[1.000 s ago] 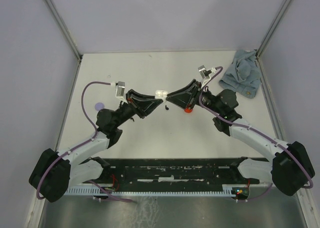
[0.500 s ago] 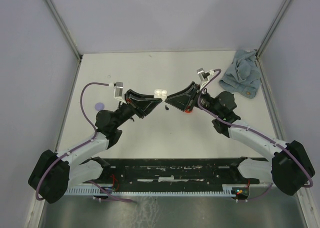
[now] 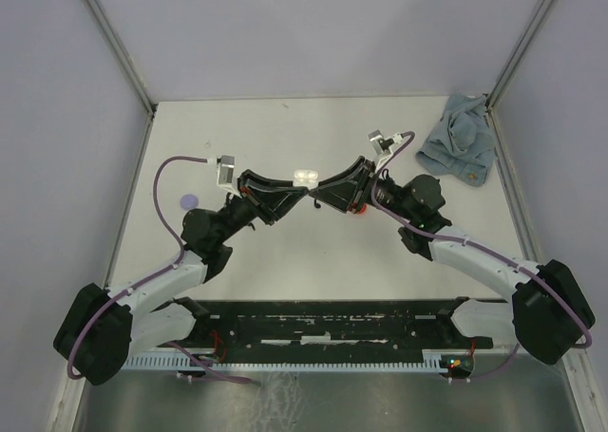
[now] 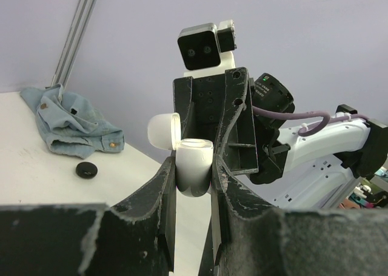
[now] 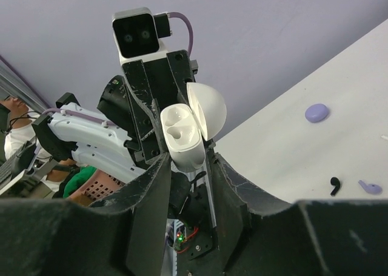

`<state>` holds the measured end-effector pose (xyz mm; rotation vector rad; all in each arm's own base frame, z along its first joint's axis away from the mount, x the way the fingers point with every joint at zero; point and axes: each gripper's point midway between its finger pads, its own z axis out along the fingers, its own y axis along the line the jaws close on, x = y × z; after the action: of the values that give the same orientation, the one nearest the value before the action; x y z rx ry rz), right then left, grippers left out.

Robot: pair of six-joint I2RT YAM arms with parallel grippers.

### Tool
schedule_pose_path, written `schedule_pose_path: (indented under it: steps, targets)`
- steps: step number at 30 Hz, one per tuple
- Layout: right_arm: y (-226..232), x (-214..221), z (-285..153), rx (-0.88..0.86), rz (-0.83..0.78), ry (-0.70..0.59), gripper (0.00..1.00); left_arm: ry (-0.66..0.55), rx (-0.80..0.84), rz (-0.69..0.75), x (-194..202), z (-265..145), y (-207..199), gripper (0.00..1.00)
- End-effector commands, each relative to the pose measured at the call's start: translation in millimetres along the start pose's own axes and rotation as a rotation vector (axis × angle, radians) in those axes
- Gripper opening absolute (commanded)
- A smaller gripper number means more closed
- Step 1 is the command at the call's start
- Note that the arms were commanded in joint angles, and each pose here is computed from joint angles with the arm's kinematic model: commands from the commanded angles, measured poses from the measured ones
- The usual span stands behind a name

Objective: Insert the wireless bluetooth earbuds into the charging case
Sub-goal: Adjust the charging case.

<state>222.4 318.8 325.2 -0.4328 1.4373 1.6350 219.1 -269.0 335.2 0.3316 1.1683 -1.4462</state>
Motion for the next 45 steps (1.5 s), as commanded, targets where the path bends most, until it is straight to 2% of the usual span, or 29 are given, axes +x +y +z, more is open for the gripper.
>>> schedule_pose_path:
  steps: [1,12,17,25,31,35,41,45]
  targets:
    - [25,-23,6,-0.096,-0.063,-0.071,0.40,-0.043,0.052,-0.016,-12,4,-15,0.07]
    - [28,-26,6,-0.114,-0.075,-0.090,0.36,-0.033,0.081,-0.033,-12,3,-22,0.07]
    - [30,-25,6,-0.132,-0.081,-0.086,0.25,-0.023,0.088,-0.043,-10,3,-24,0.10]
    - [30,-21,4,-0.128,-0.110,-0.069,0.04,-0.020,0.014,-0.038,-10,-4,-16,0.27]
    - [32,-20,3,-0.130,-0.122,-0.051,0.02,-0.040,-0.045,-0.031,-15,-11,-11,0.44]
    - [32,-19,3,-0.129,-0.121,-0.045,0.02,-0.042,-0.055,-0.024,-18,-14,-12,0.50]
    - [33,-18,4,-0.138,-0.121,-0.032,0.02,-0.040,-0.064,-0.010,-21,-13,-14,0.51]
    - [34,-16,4,-0.144,-0.120,-0.023,0.02,-0.035,-0.069,-0.008,-21,-13,-13,0.43]
